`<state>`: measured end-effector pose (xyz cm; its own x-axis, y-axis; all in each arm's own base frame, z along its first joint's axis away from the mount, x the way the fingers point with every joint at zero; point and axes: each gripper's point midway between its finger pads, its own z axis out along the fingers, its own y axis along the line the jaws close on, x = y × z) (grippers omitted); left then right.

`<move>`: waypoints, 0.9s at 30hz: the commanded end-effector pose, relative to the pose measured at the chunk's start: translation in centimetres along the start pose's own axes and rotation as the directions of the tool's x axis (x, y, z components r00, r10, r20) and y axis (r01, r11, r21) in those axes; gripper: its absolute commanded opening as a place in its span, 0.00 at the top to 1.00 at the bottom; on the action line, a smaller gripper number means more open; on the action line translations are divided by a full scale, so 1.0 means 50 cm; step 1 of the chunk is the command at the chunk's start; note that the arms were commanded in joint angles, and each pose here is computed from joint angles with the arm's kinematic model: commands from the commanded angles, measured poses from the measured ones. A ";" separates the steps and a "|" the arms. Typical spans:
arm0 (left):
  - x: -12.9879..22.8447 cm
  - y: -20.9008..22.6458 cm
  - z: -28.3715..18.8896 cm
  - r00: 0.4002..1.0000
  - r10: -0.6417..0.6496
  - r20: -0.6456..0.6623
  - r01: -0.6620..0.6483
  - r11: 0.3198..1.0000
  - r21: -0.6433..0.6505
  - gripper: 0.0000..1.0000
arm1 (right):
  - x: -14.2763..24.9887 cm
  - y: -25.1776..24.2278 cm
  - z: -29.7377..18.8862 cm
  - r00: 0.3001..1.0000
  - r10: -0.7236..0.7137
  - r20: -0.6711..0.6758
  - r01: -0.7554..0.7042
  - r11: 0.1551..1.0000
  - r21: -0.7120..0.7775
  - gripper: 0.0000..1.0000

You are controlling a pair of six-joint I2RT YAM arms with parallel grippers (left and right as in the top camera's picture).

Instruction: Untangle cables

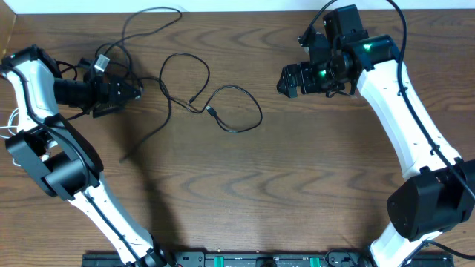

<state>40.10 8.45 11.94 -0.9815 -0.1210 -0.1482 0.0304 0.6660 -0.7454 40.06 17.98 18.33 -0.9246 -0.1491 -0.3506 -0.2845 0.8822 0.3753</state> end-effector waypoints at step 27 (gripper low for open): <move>-0.235 -0.028 0.001 0.938 0.141 0.317 0.091 0.780 -0.619 0.21 | -0.013 0.028 -0.024 0.998 -0.056 0.042 0.057 0.998 -0.018 0.02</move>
<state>50.96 7.66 17.51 -0.8495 -0.1947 -0.4904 -0.0227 0.9421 -0.3346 40.11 18.38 18.43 -0.9164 -0.1662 -0.3642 -0.3064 0.8768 0.3707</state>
